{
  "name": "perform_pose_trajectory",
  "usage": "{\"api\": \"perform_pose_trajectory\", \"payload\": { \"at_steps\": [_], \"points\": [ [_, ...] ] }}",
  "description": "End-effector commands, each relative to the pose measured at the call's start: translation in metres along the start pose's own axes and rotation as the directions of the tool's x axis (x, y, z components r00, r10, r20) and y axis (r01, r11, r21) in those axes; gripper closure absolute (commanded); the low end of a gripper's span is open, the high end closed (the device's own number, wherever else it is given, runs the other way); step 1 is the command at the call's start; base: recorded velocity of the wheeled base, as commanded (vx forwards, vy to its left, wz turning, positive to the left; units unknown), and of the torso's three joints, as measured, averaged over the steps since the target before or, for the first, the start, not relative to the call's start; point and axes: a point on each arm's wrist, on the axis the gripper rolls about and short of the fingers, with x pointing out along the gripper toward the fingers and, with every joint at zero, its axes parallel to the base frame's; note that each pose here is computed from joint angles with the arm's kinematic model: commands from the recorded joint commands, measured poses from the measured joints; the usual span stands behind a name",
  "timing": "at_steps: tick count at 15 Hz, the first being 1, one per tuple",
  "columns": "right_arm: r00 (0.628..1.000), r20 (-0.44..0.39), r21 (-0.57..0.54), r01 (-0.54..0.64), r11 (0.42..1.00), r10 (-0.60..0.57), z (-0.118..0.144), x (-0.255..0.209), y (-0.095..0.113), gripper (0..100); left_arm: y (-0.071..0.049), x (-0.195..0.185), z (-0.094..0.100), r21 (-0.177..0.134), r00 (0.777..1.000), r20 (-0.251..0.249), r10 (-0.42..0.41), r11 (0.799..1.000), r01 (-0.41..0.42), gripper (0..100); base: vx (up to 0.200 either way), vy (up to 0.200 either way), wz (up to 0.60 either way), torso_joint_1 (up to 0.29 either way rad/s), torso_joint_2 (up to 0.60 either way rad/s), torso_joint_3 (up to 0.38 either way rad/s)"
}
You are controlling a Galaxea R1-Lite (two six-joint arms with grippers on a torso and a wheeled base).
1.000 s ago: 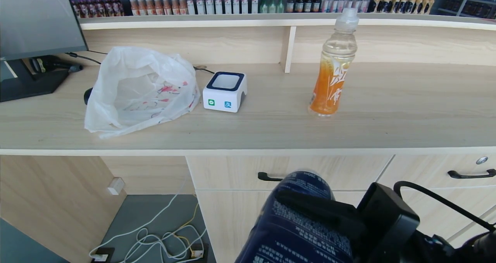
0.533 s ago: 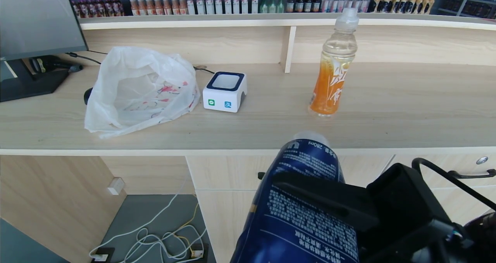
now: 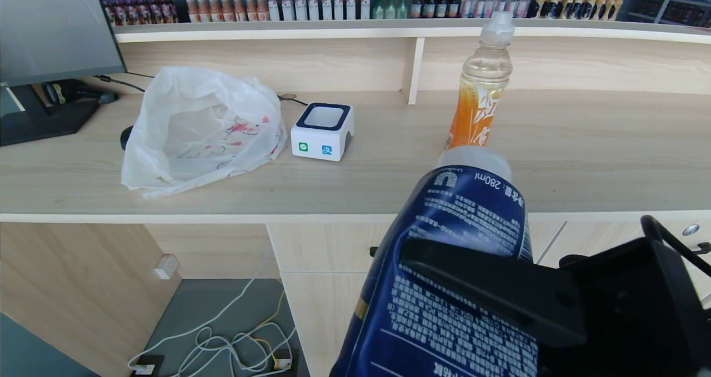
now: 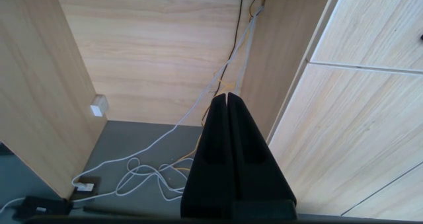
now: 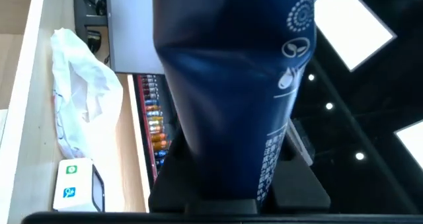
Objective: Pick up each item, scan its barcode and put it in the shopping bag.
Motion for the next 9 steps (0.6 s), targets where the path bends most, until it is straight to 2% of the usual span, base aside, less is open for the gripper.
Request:
{"api": "perform_pose_trajectory", "payload": {
  "at_steps": [1,3,9],
  "points": [
    [1.0,0.012,-0.023,0.023,0.999,-0.023,0.003,0.003,-0.005,100,0.0,0.0,0.0,0.0,1.0,0.0,0.0,1.0,0.0,100,0.0,0.0,0.0,0.0,0.0,0.0],
    [0.999,0.017,-0.073,0.036,0.997,-0.035,0.003,0.004,-0.007,100,0.0,0.0,0.0,0.0,1.0,0.0,0.0,1.0,0.0,100,0.0,0.0,0.0,0.0,0.0,0.0],
    [0.998,0.034,-0.074,0.048,0.996,-0.046,0.005,0.013,-0.009,100,0.0,0.0,0.0,0.0,1.0,0.0,0.0,1.0,0.0,100,0.0,0.0,0.0,0.0,0.0,0.0]
  ]
}}
